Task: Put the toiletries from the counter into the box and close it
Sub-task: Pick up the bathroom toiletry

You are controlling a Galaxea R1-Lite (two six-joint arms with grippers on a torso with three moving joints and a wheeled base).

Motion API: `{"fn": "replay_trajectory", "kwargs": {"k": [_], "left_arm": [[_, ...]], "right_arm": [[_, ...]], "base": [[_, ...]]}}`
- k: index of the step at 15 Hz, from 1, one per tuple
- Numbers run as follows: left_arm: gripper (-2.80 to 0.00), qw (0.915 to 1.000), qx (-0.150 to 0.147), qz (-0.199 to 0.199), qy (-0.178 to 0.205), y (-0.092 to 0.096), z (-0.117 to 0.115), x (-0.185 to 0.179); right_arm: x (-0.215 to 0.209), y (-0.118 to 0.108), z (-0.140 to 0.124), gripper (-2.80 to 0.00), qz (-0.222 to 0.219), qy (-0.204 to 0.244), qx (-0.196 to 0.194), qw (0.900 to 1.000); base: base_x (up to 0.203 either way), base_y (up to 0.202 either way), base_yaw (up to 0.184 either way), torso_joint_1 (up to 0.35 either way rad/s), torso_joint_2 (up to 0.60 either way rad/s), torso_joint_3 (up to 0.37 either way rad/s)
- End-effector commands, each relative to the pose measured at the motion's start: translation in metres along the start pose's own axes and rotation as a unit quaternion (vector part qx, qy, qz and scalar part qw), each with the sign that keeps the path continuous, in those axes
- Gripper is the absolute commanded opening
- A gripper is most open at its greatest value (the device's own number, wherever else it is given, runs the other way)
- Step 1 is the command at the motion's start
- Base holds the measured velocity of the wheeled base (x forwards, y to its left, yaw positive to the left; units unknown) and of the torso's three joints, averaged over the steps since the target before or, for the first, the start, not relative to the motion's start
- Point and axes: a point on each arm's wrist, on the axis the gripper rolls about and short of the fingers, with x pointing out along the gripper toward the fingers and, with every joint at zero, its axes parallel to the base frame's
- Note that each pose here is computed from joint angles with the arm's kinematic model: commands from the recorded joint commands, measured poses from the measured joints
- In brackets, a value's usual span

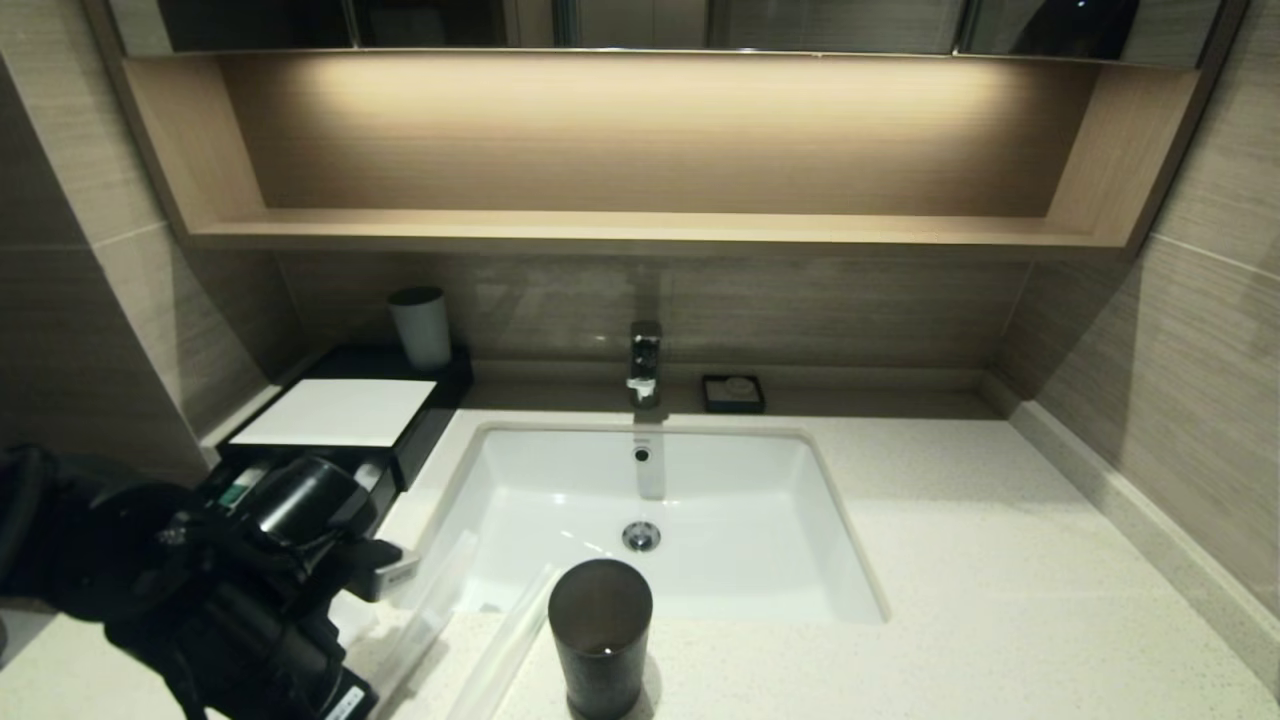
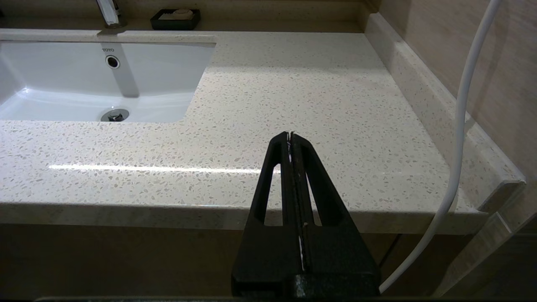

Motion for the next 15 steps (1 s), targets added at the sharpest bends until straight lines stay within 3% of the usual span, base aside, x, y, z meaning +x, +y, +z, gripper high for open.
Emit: {"fn": "replay_trajectory", "kwargs": {"k": [1, 5, 11, 15], "left_arm": [[-2.8, 1.0, 0.0, 0.0, 0.0, 0.0, -0.001, -0.001], [-2.8, 0.9997, 0.001, 0.004, -0.025, -0.002, -0.004, -0.013], [-2.8, 0.9928, -0.017, 0.019, -0.117, -0.006, -0.013, -0.052], [-2.8, 0.9834, -0.077, 0.045, -0.159, 0.01, -0.013, -0.068]], "right_arm": [[0.0, 0.0, 0.0, -2.8, 0.001, 0.0, 0.0, 1.0], [0.0, 0.0, 0.0, -2.8, 0.001, 0.0, 0.0, 1.0], [0.0, 0.0, 0.0, -2.8, 0.001, 0.0, 0.0, 1.0], [0.0, 0.0, 0.0, -2.8, 0.001, 0.0, 0.0, 1.0]], "base": [[0.0, 0.0, 0.0, 0.0, 0.0, 0.0], [0.0, 0.0, 0.0, 0.0, 0.0, 0.0], [0.0, 0.0, 0.0, 0.0, 0.0, 0.0], [0.0, 0.0, 0.0, 0.0, 0.0, 0.0]]}}
